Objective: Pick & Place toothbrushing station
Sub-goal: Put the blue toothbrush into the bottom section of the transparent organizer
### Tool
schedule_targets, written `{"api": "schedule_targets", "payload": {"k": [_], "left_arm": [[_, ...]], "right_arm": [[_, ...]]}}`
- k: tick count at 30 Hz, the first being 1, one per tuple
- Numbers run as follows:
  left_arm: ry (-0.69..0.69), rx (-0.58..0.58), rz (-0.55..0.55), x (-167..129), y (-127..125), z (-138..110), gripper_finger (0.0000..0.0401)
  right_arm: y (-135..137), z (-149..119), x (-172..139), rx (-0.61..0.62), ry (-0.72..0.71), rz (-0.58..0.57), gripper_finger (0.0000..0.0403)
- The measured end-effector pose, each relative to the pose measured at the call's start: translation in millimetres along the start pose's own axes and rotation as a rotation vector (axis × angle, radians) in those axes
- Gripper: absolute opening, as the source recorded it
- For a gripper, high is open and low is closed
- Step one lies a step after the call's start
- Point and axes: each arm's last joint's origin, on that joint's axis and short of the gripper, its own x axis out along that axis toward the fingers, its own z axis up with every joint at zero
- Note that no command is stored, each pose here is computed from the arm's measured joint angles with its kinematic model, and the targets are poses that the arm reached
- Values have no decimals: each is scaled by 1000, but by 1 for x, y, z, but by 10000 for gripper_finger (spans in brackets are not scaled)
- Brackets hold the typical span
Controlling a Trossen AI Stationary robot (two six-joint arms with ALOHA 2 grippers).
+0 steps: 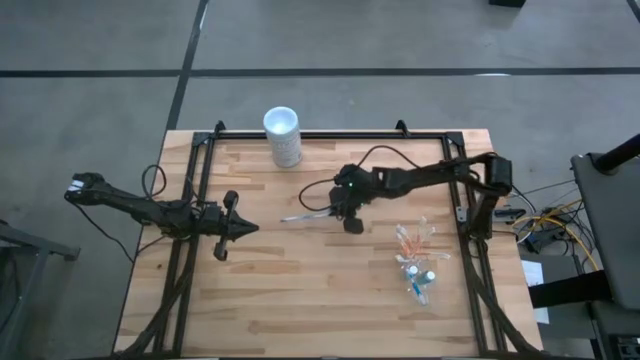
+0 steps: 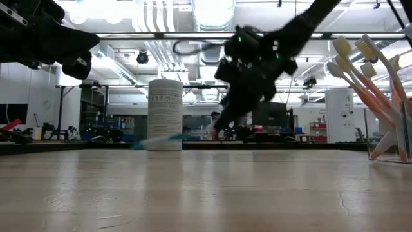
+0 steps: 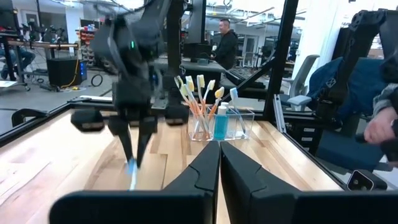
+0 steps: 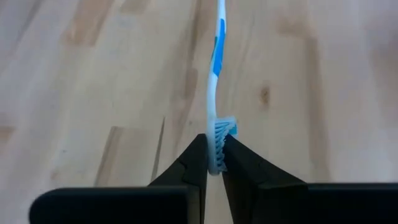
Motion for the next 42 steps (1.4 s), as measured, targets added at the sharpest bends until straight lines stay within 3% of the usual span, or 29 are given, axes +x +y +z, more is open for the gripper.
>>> {"api": "schedule_targets", "payload": {"k": [8,20,28,38,42], "left_arm": [[0,0,0,0,0,0,17],[1,0,0,0,0,0,18],[1,0,0,0,0,0,17],[1,0,0,0,0,0,16],[1,0,0,0,0,0,18]], "right_arm": [[6,46,-50,-19,92,-30,31],[22,98,-132,179,344,-55,31],[44,116,-178,242,378,-96,31],[72,119,-223,353,464,-97,31],[80,123,-242,373,403,-183,31]]}}
